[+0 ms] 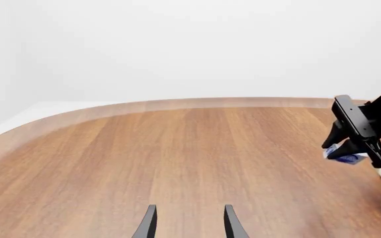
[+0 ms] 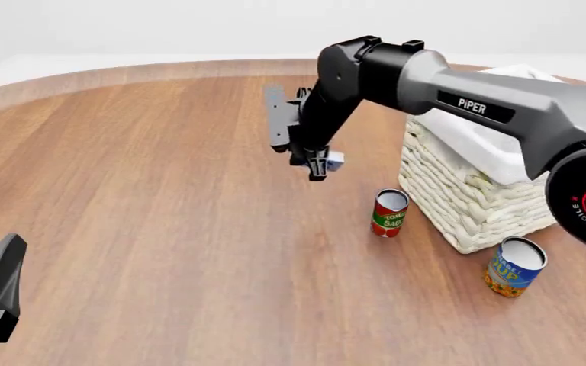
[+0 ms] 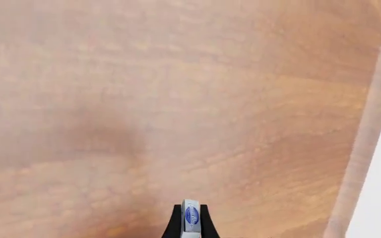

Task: Pick up the alphabet soup and the cream cheese box, and put them in the basket.

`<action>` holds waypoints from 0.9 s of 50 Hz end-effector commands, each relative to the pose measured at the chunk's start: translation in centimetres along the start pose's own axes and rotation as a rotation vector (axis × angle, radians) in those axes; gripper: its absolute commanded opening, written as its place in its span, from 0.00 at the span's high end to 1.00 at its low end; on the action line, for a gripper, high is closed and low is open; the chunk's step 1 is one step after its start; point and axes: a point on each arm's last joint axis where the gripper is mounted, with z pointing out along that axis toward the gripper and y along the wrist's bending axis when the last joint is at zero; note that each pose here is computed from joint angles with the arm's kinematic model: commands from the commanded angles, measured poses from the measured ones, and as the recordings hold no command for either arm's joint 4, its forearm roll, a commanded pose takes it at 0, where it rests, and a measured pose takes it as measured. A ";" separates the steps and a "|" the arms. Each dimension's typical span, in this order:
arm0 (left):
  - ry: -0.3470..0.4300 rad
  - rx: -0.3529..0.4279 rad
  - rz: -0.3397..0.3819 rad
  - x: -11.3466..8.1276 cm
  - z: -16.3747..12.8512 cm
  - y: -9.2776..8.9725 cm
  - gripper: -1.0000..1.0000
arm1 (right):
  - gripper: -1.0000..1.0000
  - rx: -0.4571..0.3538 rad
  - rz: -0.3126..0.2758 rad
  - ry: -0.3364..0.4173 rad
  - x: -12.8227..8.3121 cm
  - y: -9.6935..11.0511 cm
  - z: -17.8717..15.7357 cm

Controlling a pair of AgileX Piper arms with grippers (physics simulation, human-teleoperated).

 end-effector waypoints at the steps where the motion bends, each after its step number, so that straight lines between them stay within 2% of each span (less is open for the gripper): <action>1: 0.000 0.000 0.000 0.0 0.0 0.0 0.00 | 1.00 0.052 0.059 -0.029 -0.7 -0.3 -1.5; 9: 0.000 0.000 0.000 0.0 0.0 0.0 0.00 | 1.00 0.073 0.085 -0.047 -1.1 -0.1 -2.6; 22: 0.000 0.000 0.000 0.0 0.0 0.0 0.00 | 1.00 0.111 0.134 -0.098 -2.2 1.6 -4.8; 28: 0.000 0.000 0.000 0.0 0.0 0.0 0.00 | 1.00 0.141 0.171 -0.122 -2.2 1.9 -5.7; 30: 0.000 0.000 0.000 0.0 0.0 0.0 0.00 | 1.00 0.164 0.195 -0.151 -2.8 2.1 -6.9; 35: 0.000 0.000 0.000 0.0 0.0 0.0 0.00 | 1.00 0.170 0.207 -0.156 -2.6 2.4 -7.2; 45: 0.000 0.000 0.000 0.0 0.0 0.0 0.00 | 1.00 0.181 0.240 -0.215 -4.2 4.0 -9.1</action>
